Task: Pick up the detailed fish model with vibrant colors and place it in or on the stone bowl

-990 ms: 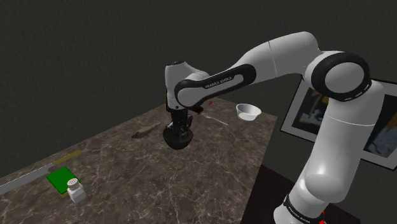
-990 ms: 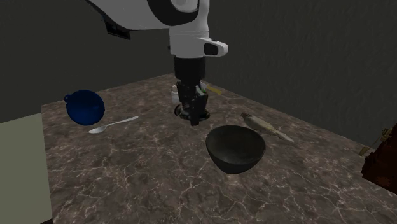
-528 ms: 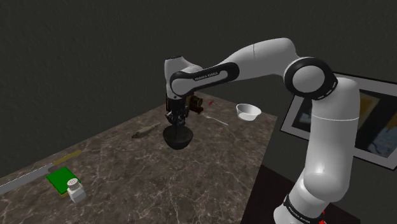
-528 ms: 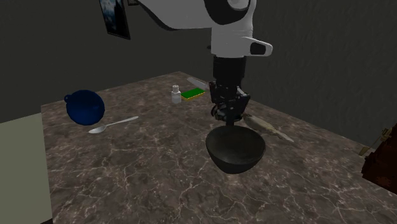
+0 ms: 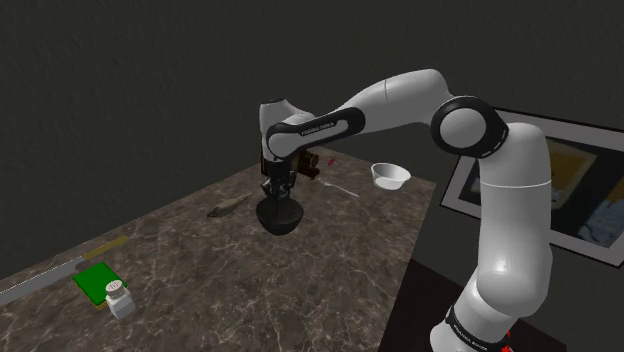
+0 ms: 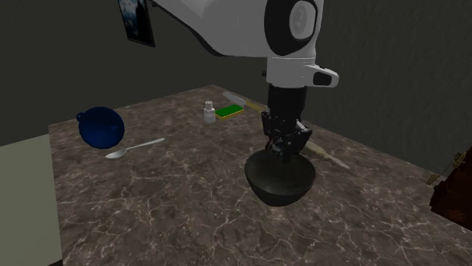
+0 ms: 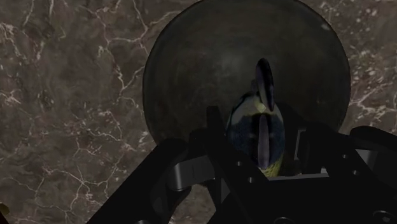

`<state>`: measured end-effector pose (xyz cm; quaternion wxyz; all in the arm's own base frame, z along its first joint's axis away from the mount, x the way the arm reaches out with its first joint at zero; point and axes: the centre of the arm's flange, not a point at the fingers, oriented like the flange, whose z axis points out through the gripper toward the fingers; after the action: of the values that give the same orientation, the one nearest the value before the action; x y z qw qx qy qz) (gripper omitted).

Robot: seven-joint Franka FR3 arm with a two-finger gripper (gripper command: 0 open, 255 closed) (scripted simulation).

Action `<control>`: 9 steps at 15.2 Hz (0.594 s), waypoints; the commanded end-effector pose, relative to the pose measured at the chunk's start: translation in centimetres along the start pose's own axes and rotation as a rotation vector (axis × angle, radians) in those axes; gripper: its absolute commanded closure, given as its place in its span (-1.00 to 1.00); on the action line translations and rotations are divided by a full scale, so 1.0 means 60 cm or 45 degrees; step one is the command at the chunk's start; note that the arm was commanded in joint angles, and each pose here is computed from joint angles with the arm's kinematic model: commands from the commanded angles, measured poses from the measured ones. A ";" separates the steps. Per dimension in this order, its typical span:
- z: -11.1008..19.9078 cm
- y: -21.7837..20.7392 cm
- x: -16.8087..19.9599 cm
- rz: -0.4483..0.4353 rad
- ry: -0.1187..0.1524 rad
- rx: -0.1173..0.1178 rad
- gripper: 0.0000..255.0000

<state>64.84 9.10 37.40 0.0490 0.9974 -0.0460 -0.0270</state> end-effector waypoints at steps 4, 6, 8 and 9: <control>0.045 -0.005 0.003 0.000 0.001 0.000 1.00; 0.051 -0.006 0.004 0.000 0.001 0.000 1.00; 0.051 -0.006 0.004 0.000 0.001 0.000 1.00; 0.051 -0.006 0.004 0.000 0.001 0.000 1.00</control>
<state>64.91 9.15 34.32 0.0489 0.9974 -0.0460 -0.0269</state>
